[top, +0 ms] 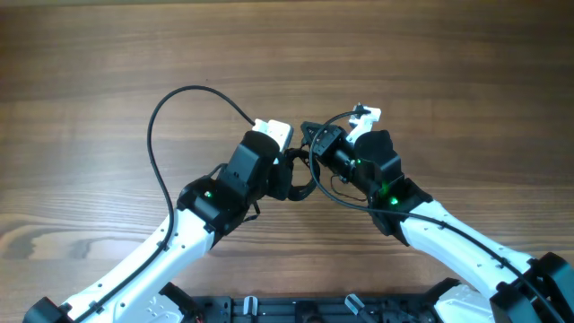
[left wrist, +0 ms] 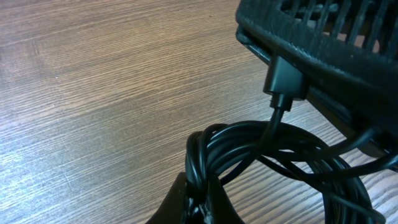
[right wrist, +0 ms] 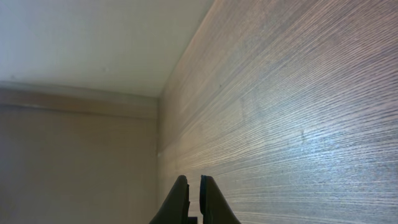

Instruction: Untangle cables

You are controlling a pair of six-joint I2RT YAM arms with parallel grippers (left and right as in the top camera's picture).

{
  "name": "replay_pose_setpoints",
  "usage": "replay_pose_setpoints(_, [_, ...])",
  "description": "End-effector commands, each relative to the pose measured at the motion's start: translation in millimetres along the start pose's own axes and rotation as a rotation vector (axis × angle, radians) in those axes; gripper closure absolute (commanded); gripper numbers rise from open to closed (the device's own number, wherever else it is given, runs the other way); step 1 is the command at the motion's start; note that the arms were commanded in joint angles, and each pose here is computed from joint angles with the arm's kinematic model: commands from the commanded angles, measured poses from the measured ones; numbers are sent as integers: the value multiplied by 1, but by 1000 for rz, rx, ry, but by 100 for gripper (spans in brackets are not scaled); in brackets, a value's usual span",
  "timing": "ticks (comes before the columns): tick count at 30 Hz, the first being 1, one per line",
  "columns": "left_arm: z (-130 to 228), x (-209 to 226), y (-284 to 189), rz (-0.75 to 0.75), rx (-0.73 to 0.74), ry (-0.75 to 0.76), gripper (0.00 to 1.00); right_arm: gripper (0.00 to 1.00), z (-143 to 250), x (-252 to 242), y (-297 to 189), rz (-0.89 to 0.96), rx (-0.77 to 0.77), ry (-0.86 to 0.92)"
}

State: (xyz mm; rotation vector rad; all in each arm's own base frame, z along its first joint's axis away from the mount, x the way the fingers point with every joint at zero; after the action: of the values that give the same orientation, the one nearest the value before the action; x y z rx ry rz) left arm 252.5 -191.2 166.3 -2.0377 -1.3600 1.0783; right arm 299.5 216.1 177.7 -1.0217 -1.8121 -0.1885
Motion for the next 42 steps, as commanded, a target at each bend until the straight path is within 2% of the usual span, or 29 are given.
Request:
replay_pose_setpoints(1, [-11, 14, -5, -99, -55, -15, 96, 95, -3, 5, 1, -21, -3, 4])
replay_pose_setpoints(3, [-16, 27, -7, -163, -87, -87, 96, 96, -5, 3, 1, -26, 3, 33])
replay_pose_setpoints(8, [-26, 37, -7, -168, -122, -189, 96, 95, -4, 9, 0, -66, 30, 37])
replay_pose_setpoints(15, [-25, -4, -7, 137, -33, -171, 96, 95, 8, -11, 0, 39, 84, 49])
replay_pose_setpoints(21, [-24, -12, -8, 199, -12, -167, 96, 93, 8, -11, 0, 37, 87, 49])
replay_pose_setpoints(26, [-29, -32, -14, 346, -1, -158, 96, 91, 11, -14, 0, 56, 99, 53])
replay_pose_setpoints(28, [-30, -31, -13, 341, -2, -191, 96, 85, 12, -17, -1, 70, 108, 56])
replay_pose_setpoints(30, [-34, -24, -13, 319, -12, -255, 96, 72, 15, -21, -1, 87, 118, 60])
replay_pose_setpoints(33, [-42, -11, -12, 283, -36, -334, 96, 39, 15, -24, -2, 106, 116, 57])
replay_pose_setpoints(34, [-45, -4, -12, 268, -49, -365, 96, 24, 14, -25, -2, 112, 112, 43])
replay_pose_setpoints(36, [-53, 10, -13, 235, -78, -429, 96, 5, 14, -26, -2, 117, 112, 22])
replay_pose_setpoints(37, [-57, 19, -13, 219, -92, -466, 96, 0, 14, -26, -2, 118, 112, 18])
replay_pose_setpoints(42, [-70, 49, -17, 175, -135, -654, 96, 0, 16, -26, -2, 114, 123, 47])
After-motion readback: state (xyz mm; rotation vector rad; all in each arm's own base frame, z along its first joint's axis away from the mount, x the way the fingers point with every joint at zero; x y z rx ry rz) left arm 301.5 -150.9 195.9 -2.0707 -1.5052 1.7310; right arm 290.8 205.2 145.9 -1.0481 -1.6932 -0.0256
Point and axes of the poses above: each gripper's point midway between its finger pads, its own y axis out along the fingers, its own x axis along the line the jaws close on, z = x × y, the point moved 5 cm from there along -y, back along the fingers, and after that the axes turned 15 degrees about -y, right-handed, at the moved point
